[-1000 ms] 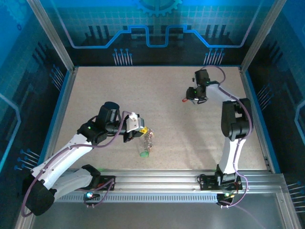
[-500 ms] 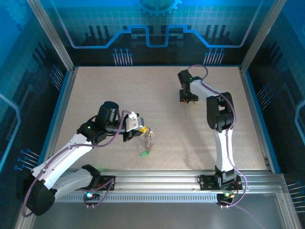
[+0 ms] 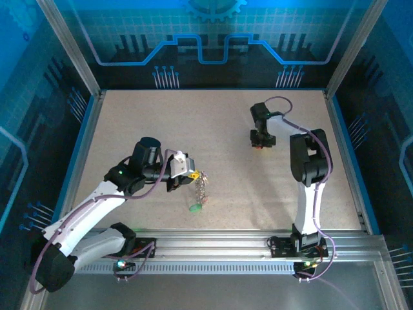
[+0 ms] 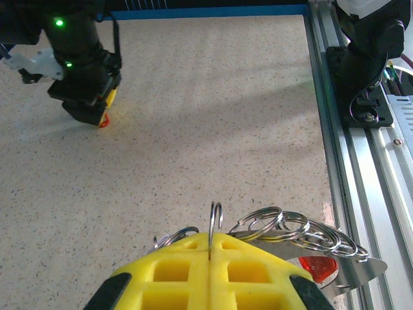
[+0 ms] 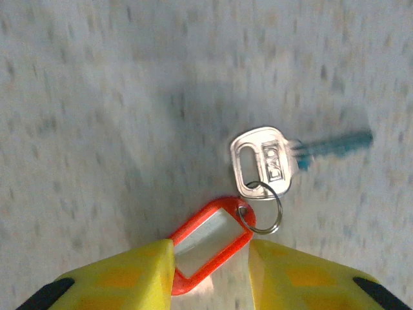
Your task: Put the keys on the keyring
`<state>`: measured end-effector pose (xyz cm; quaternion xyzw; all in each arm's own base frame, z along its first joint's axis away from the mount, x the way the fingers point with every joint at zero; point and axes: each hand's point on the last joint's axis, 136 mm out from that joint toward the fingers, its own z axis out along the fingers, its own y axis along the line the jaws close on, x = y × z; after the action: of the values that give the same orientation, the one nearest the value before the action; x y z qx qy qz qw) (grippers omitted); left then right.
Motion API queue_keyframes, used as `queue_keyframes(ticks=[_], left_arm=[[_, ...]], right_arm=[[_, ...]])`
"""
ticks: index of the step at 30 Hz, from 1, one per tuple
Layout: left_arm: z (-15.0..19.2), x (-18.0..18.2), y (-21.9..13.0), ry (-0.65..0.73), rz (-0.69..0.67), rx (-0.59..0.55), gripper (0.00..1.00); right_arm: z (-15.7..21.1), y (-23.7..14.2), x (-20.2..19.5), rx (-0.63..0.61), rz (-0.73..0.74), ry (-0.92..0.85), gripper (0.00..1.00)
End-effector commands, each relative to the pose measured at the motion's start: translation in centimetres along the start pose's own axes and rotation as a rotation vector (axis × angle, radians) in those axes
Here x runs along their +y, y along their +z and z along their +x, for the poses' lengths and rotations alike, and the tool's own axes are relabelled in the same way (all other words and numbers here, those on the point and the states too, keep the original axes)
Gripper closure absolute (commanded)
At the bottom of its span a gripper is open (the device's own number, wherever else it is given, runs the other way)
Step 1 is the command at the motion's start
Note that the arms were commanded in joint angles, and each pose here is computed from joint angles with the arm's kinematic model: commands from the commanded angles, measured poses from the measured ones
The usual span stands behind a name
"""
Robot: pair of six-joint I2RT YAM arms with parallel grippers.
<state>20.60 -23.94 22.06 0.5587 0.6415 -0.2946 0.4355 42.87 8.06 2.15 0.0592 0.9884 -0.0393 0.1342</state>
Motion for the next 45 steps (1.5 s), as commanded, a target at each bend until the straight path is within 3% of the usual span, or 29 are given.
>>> queue_keyframes(ticks=[1,12,18,21,23,25,28,30,45], left_arm=[[-0.9,0.0,-0.4,0.009,-0.003,-0.042,1.00],[-0.8,-0.1,-0.5,0.007,-0.004,-0.040,1.00],[-1.0,0.0,-0.5,0.011,-0.007,-0.050,1.00],[-0.9,0.0,-0.5,0.010,-0.005,-0.050,1.00],[-0.9,0.0,-0.6,0.005,-0.011,-0.049,1.00],[-0.8,-0.1,-0.6,0.007,-0.014,-0.048,1.00],[-0.6,0.2,-0.7,0.008,-0.032,-0.037,1.00],[-0.7,0.2,-0.7,0.001,-0.030,-0.037,1.00],[-0.6,0.4,-0.5,0.002,-0.034,-0.028,1.00]], right_arm=[[2.6,-1.8,0.8,0.035,-0.073,0.013,0.64],[9.8,-7.3,2.1,0.010,-0.126,-0.022,0.63],[5.4,-8.4,-0.6,-0.068,-0.160,0.106,0.65],[2.7,-7.9,0.2,-0.093,-0.197,0.152,0.76],[1.4,-7.2,1.6,-0.093,-0.250,0.164,0.77],[0.7,-6.2,2.8,-0.080,-0.281,0.157,0.74],[0.3,-4.5,2.6,-0.066,-0.235,0.150,0.56],[0.4,-3.7,2.2,-0.059,-0.208,0.151,0.51],[1.7,-0.1,3.0,0.026,-0.203,0.104,0.48]])
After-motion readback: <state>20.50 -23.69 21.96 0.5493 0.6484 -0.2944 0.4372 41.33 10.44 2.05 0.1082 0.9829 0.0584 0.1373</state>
